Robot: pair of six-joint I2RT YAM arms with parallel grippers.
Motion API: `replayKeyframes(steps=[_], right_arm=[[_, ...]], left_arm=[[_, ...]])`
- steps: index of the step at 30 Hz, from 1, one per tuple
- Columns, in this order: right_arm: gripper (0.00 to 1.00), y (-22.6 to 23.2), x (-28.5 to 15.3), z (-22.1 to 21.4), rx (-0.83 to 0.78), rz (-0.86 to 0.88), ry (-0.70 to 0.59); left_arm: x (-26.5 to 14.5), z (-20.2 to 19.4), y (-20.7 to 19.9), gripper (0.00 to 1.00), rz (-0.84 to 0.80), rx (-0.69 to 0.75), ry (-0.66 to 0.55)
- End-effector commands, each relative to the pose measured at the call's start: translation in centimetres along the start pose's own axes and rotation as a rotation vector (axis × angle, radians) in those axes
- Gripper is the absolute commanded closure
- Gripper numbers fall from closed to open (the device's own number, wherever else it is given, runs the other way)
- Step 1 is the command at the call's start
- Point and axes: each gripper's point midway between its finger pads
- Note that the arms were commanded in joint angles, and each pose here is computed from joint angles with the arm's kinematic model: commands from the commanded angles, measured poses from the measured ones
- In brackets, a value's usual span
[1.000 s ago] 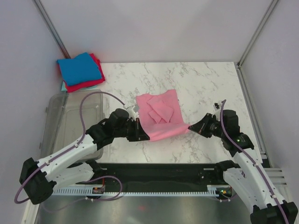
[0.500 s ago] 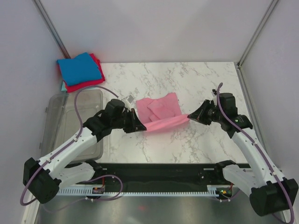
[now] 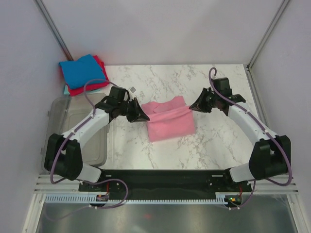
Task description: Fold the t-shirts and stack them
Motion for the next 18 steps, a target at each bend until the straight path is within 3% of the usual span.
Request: replayKeyframes(steps=[1,7,9,10,11,13,15,16,17,18], right_arm=[[1.0,1.4,1.5,5.3,-0.073,0.003,-0.111],[1.0,1.2,8.2,9.4,-0.094,-0.007,-0.051],[0.92,0.8,10.2,10.2,-0.11,-0.006,-0.017],[0.7,1.0,12.2,11.1,-0.12,0.016,0.004],[0.58,1.0,12.9,11.3,-0.128,0.021,0.023],[0.4,0.5,14.6,12.7,-0.165,0.02,0.03],[0.37,0.1,14.7,12.9,-0.188,0.015,0.039],[0.34,-0.3,14.3,12.9,-0.205,0.006,0.038],[0.34,-1.0,13.9,12.8,-0.21,-0.018,0.034],[0.33,-1.8,13.3,12.8,-0.209,-0.038,0.024]], left_arm=[[0.6,3.3,-1.0,0.98,-0.036,0.078,-0.022],[4.0,8.6,0.9,0.98,-0.01,0.034,0.006],[6.1,10.3,2.9,0.93,0.029,0.005,0.019],[6.4,11.3,3.9,0.85,0.044,0.0,0.015],[7.7,12.4,5.1,0.63,0.065,-0.024,0.023],[8.1,13.5,6.4,0.58,0.084,-0.049,0.033],[7.7,14.9,6.3,0.45,0.105,-0.038,0.002],[7.2,15.2,6.2,0.3,0.12,-0.025,-0.017],[6.7,15.3,6.1,0.01,0.135,-0.012,-0.037],[5.6,15.6,5.6,0.0,0.164,0.015,-0.082]])
Point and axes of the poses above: each gripper's point midway between its finger pads, its own x axis out along the fingers, its own y axis along the line the jaws close on, z = x × y, and after that the axes turned 4 degrees about -x, right-handed
